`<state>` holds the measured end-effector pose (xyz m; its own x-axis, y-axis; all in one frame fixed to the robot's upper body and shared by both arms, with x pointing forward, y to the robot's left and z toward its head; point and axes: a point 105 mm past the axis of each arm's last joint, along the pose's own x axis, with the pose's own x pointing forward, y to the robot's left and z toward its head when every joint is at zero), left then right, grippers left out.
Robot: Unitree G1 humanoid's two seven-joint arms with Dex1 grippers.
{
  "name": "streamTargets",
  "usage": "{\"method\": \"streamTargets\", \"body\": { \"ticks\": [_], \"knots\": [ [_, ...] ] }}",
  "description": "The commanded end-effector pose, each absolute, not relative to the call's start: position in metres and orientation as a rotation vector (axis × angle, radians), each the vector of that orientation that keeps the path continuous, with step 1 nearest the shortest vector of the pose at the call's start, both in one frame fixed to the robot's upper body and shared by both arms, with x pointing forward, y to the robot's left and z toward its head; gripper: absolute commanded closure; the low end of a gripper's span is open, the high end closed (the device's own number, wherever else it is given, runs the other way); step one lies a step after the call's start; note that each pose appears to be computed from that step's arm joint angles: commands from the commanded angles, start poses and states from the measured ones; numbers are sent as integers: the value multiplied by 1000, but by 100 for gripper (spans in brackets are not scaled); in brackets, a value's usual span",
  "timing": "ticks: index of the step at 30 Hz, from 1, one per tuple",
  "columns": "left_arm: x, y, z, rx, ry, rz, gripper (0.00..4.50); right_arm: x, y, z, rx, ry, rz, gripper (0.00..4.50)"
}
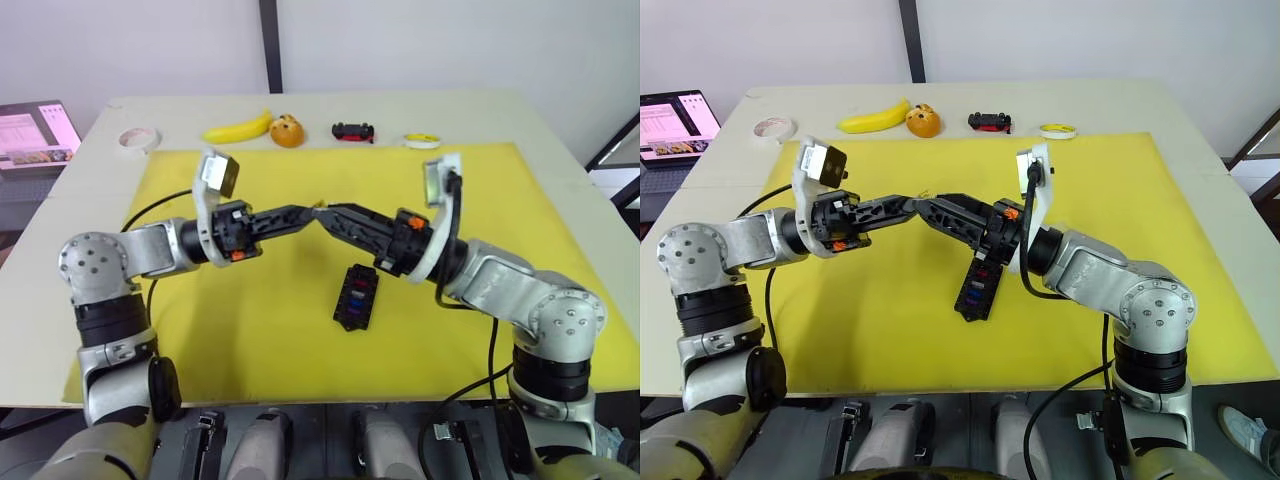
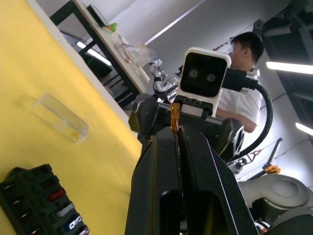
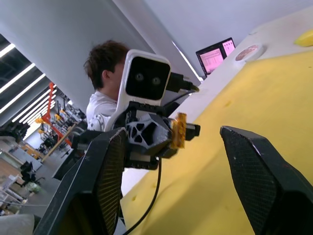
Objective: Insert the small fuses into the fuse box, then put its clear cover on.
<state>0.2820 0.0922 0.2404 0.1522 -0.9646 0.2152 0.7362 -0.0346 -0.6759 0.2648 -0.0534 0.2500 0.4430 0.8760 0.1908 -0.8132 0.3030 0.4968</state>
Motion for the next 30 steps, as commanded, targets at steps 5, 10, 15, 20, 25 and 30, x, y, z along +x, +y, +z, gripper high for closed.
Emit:
{"method": "streamTargets", "body": {
  "ticks": [5, 10, 15, 20, 25, 30],
  "knots": [
    [278, 91, 250, -792, 322, -1438, 450, 261, -54, 256, 599, 107, 1126, 128],
    [278, 90, 250, -799, 323, -1436, 450, 261, -55, 255, 603, 107, 1118, 128],
    [278, 89, 251, -803, 324, -1432, 450, 262, -56, 255, 597, 108, 1113, 167],
    [277, 88, 251, -803, 327, -1432, 450, 262, -57, 256, 600, 108, 1116, 167],
    [277, 87, 251, -805, 328, -1430, 450, 261, -56, 256, 602, 112, 1123, 167],
    [277, 87, 251, -806, 329, -1430, 450, 260, -57, 255, 598, 119, 1123, 215]
  ]
}}
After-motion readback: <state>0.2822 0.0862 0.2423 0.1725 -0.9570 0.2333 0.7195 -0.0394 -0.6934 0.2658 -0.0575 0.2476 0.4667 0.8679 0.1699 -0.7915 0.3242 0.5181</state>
